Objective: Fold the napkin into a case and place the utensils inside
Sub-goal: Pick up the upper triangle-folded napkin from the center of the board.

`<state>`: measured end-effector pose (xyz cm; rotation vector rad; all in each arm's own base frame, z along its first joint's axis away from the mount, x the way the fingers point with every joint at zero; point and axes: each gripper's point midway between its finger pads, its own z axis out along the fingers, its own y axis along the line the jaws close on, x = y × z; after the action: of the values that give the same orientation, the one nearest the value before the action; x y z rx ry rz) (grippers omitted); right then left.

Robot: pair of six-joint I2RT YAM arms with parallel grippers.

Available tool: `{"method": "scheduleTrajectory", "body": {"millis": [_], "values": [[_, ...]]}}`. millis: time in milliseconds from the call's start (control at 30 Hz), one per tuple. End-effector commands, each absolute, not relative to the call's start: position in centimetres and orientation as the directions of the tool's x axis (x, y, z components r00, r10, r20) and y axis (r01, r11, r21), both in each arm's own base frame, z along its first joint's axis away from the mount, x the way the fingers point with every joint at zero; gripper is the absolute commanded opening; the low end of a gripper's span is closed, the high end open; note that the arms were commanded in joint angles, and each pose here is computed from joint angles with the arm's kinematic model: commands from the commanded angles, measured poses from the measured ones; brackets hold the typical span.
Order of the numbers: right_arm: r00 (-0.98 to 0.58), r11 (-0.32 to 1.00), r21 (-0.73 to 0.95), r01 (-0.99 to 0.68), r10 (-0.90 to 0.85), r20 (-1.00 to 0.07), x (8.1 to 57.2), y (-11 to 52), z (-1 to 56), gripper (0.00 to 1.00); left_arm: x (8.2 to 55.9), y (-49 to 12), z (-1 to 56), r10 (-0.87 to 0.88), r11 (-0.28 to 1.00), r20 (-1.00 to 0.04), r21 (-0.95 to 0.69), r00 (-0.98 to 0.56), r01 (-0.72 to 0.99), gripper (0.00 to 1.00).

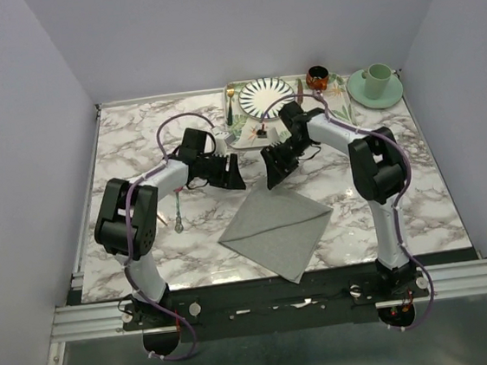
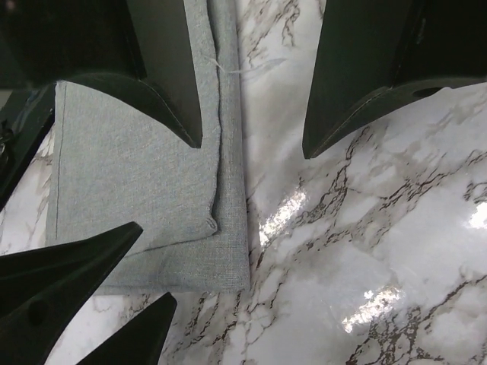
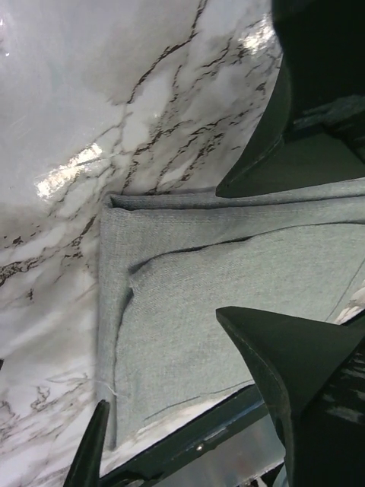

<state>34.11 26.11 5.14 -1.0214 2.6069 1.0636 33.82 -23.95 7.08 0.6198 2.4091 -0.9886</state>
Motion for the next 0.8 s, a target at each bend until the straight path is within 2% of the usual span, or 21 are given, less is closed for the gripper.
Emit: {"method": "scheduleTrajectory", "body": {"millis": [0, 233, 267, 367, 500, 767], "values": [[-0.753, 0.512, 0.564, -0.648, -0.541, -0.375, 34.8, 27.3, 3.9, 0.62, 34.9, -25.6, 6.6, 0.174, 0.588, -0.550, -0.607, -0.817, 0.534, 0.65], [-0.737, 0.484, 0.564, -0.669, -0.533, -0.416, 34.6, 27.6, 5.0, 0.30, 34.8, -26.9, 5.5, 0.175, 0.519, -0.517, -0.675, -0.838, 0.525, 0.66], [-0.733, 0.473, 0.570, -0.672, -0.534, -0.422, 34.4, 27.6, 5.1, 0.21, 34.7, -27.2, 5.8, 0.176, 0.491, -0.525, -0.686, -0.833, 0.536, 0.67], [-0.721, 0.456, 0.567, -0.686, -0.531, -0.445, 34.2, 27.7, 5.6, 0.06, 34.7, -27.5, 5.4, 0.173, 0.464, -0.524, -0.704, -0.834, 0.538, 0.72], [-0.711, 0.441, 0.566, -0.696, -0.533, -0.458, 33.8, 27.7, 5.9, 0.01, 34.8, -28.1, 5.1, 0.165, 0.436, -0.510, -0.730, -0.844, 0.526, 0.73], [-0.699, 0.418, 0.569, -0.708, -0.529, -0.481, 33.1, 27.6, 6.8, 0.01, 35.0, -28.8, 4.8, 0.159, 0.376, -0.530, -0.748, -0.833, 0.547, 0.73]]}}
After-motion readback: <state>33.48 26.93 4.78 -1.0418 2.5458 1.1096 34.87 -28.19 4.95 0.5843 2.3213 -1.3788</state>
